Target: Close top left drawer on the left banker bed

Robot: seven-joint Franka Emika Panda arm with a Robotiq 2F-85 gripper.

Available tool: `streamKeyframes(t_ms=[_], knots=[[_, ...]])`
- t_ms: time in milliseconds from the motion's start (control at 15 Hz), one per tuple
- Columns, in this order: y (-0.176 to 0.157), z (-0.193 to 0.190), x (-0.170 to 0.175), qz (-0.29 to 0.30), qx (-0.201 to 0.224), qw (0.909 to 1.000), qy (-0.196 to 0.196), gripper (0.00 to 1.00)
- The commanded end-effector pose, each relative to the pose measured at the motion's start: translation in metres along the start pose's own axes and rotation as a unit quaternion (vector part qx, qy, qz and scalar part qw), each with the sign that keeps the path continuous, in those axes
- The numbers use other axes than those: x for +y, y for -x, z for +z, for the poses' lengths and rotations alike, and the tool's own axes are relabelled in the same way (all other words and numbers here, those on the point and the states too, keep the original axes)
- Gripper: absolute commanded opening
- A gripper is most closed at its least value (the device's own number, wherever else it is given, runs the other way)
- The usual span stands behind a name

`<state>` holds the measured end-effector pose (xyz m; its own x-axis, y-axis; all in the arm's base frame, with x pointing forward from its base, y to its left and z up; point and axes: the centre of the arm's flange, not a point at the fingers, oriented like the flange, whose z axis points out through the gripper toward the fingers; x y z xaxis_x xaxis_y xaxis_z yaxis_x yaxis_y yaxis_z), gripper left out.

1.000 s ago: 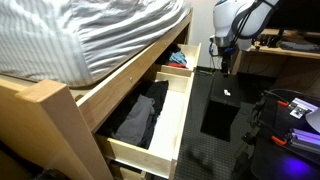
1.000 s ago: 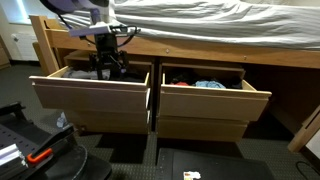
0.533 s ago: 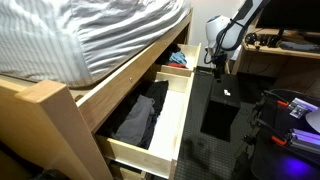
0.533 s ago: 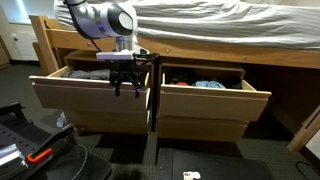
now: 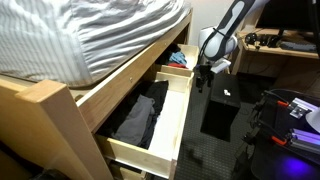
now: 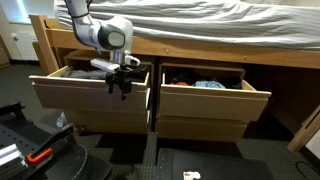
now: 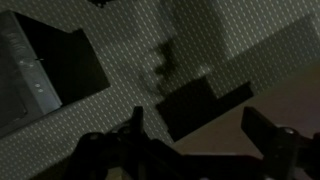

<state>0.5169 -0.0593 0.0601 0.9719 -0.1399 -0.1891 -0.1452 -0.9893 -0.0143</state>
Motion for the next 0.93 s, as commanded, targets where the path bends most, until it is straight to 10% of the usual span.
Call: streamKeyframes(t_ms=[0, 467, 867], knots=[[-0.031, 0.048, -0.039, 0.078, 0.059, 0.9947, -0.031, 1.00], [-0.025, 0.049, -0.044, 0.087, 0.059, 0.9939, -0.032, 1.00], [-0.010, 0.049, -0.062, 0.038, 0.191, 0.9733, -0.122, 1.00]])
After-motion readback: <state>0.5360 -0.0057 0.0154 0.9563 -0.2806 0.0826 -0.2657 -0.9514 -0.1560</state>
